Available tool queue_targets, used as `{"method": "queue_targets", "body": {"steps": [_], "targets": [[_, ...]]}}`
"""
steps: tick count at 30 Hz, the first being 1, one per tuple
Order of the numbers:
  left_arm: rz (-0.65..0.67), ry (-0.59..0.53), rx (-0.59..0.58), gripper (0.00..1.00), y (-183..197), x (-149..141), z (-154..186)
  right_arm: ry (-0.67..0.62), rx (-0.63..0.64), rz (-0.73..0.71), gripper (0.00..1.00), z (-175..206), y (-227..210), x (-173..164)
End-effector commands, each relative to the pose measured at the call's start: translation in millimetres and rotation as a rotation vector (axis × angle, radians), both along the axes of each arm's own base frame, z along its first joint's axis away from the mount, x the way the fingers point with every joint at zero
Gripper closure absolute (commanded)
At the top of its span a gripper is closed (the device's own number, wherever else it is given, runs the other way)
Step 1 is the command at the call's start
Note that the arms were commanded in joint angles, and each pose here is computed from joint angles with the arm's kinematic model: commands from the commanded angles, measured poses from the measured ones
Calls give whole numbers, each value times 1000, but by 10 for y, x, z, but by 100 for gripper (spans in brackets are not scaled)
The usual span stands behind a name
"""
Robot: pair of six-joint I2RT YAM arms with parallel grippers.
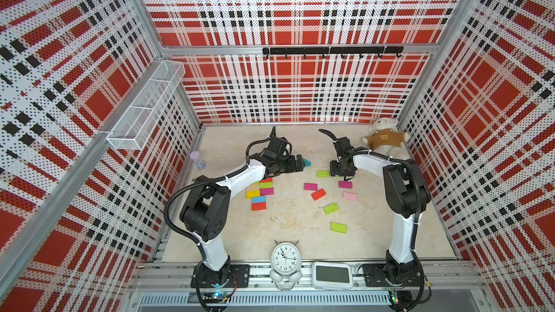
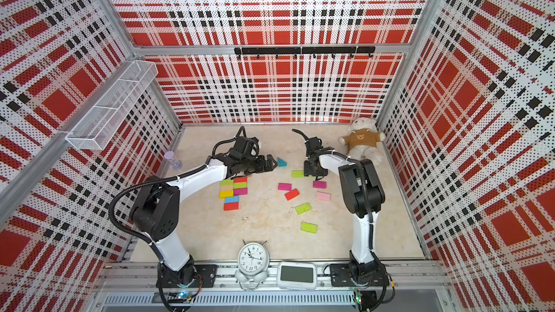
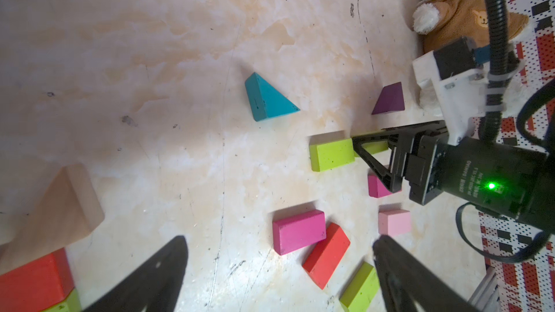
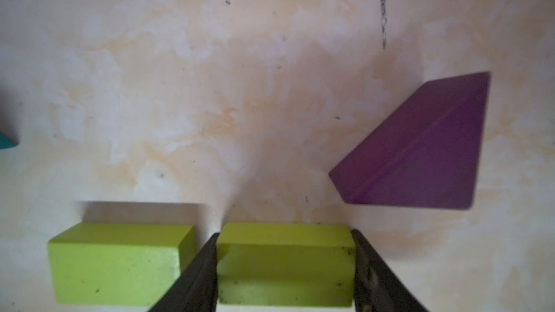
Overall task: Assemble a carrot with building blocks
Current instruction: Assemble the building block at the center of the board.
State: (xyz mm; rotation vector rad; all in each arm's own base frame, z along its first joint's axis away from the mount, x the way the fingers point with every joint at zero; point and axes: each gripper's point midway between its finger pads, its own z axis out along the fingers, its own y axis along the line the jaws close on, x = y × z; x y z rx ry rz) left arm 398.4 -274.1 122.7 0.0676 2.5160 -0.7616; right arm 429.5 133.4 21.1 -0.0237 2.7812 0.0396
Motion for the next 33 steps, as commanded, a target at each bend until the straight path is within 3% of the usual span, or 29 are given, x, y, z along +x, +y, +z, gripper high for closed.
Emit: {"method": "queue_targets", "body": {"steps": [1,12,24,30,33], "targets": [[-10,-8,-19,1,-87,32,62,36,12,1,40,-31,19,-131],[-22,-10,-23,1,-154,11,76,26,27,-2,33,31,61,-134],[-59,14,-16,4,-326,-33,-25,-75,58,-9,22,588,24,-102],[-76,32,-7,16,-465,-34,-129,-102,115,-42,27,741,-150,-109],[-73,45,0,27,-514,-9,-205,-72,145,-69,41,622,-280,-124]]}}
